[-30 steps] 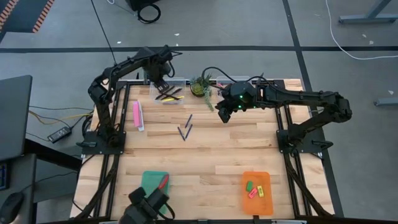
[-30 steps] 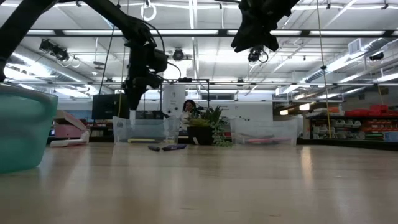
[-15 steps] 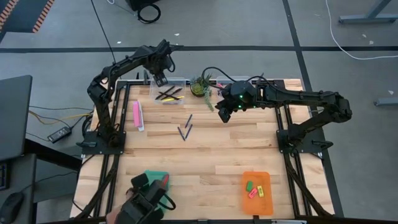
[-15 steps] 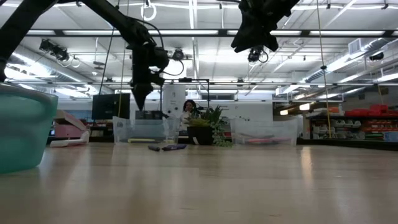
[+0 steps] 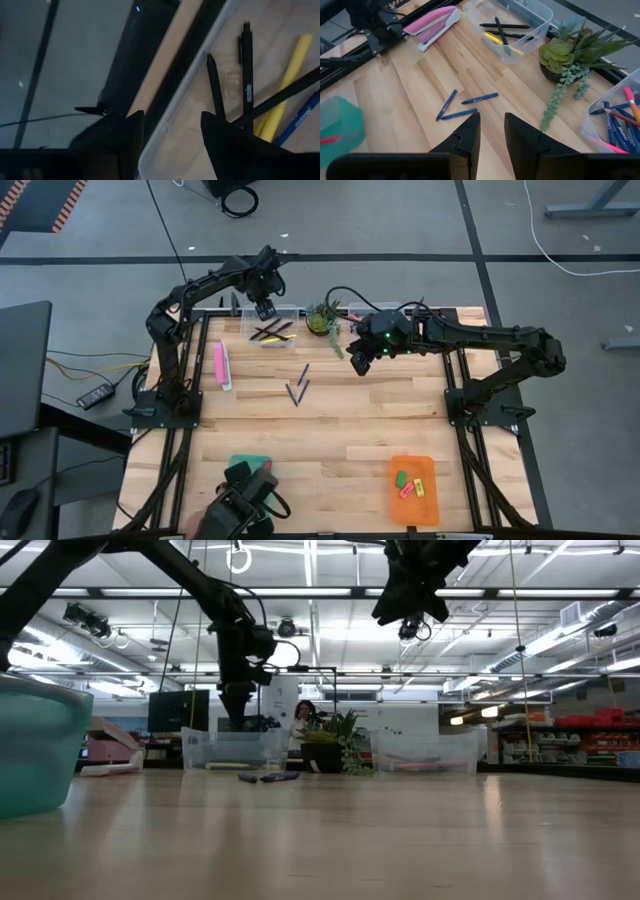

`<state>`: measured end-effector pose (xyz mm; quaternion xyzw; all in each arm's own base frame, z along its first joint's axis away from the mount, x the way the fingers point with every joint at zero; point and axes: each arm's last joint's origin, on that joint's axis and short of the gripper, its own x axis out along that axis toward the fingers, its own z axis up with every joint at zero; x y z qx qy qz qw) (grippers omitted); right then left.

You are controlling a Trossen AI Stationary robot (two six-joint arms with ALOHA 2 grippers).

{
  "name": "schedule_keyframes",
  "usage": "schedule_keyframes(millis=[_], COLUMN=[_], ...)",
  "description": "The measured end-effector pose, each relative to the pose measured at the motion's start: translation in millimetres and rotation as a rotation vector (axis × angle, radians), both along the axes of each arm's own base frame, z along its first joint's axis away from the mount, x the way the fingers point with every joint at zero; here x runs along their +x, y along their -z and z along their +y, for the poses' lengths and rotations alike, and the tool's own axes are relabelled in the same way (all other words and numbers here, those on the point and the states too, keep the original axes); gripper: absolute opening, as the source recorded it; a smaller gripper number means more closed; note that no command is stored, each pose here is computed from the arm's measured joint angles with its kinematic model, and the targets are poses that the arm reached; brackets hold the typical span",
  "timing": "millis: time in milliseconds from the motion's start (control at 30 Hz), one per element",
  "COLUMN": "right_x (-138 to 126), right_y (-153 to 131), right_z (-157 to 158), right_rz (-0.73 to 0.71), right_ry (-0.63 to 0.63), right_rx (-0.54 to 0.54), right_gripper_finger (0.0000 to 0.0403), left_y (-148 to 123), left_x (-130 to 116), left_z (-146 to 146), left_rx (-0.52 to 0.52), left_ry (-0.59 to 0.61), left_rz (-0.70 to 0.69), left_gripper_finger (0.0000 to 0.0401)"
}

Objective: Sort crayons/erasers/pens/pencils in bins
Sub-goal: Move the left transparent bin to the center of the table

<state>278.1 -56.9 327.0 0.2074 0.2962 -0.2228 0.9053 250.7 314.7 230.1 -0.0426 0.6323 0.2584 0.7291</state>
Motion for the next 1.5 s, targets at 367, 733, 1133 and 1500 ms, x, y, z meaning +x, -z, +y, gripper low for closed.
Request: schedule_keyframes(millis=[367, 733, 1133, 1500], right_x=[-1, -2, -2, -2], right_y=[0, 0, 0, 0], right_z=[-4, -8, -10, -11], right_rz=[0.002, 0.005, 0.011, 0.016], right_ry=[0.012, 0.017, 0.011, 0.003], right_rx=[-0.005, -0.013, -0.029, -0.042], right_gripper_finger=[0.0095, 0.0095, 0.0095, 0.0095], left_y=[14, 15, -17, -10], left_x=[14, 17, 21, 22], left_z=[-7, -15, 0, 5], left_rx=[-0.021, -0.051, 0.11, 0.073], left_ry=[0.01, 0.009, -0.022, 0.034], left_rz=[0.045, 0.061, 0.035, -0.005], left_gripper_finger=[0.0195, 0.0129, 0.0123, 0.0236])
